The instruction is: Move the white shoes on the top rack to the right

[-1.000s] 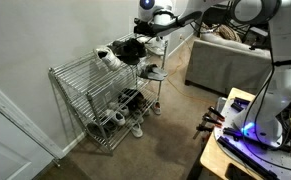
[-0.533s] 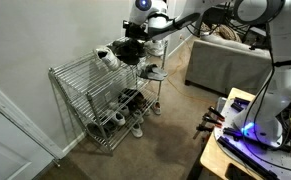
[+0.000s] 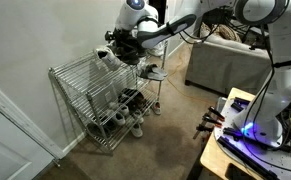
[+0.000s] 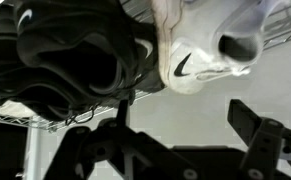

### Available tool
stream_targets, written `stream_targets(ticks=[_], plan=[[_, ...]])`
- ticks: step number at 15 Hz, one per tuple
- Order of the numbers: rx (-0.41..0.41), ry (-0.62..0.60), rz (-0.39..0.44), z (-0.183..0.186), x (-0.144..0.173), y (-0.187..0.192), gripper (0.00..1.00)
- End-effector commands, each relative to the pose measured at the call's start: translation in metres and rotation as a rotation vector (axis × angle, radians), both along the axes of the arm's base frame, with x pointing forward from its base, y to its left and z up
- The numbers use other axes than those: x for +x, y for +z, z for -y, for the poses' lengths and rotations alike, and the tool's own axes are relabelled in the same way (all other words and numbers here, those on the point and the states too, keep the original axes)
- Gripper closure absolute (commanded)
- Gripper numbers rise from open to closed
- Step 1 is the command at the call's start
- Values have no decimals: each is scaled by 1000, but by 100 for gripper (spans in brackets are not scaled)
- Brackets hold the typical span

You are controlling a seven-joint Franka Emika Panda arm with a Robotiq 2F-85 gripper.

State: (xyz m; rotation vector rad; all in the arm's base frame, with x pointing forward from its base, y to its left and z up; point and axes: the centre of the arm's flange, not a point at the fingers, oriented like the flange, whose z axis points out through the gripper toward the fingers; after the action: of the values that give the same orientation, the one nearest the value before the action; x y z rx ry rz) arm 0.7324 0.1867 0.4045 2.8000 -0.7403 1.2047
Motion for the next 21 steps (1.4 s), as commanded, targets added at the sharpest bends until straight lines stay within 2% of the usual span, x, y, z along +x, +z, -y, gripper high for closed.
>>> stream_targets(ticks=[1,6,9,10,14,16,18,21], plan=[[-67,141,-130,-28,8,-9,0],[-211,280,-236,-48,11,-25,0],[-237,340,-239,-57,16,-29,0],[-217,358,-230,-58,18,-27,0],[-177,338,-181,-57,29,-10,0],[-209,312,-162,-53,35,-7,0],[-283,286,-157,-48,40,-11,0],[-306,268,-166,-40,45,-24,0]])
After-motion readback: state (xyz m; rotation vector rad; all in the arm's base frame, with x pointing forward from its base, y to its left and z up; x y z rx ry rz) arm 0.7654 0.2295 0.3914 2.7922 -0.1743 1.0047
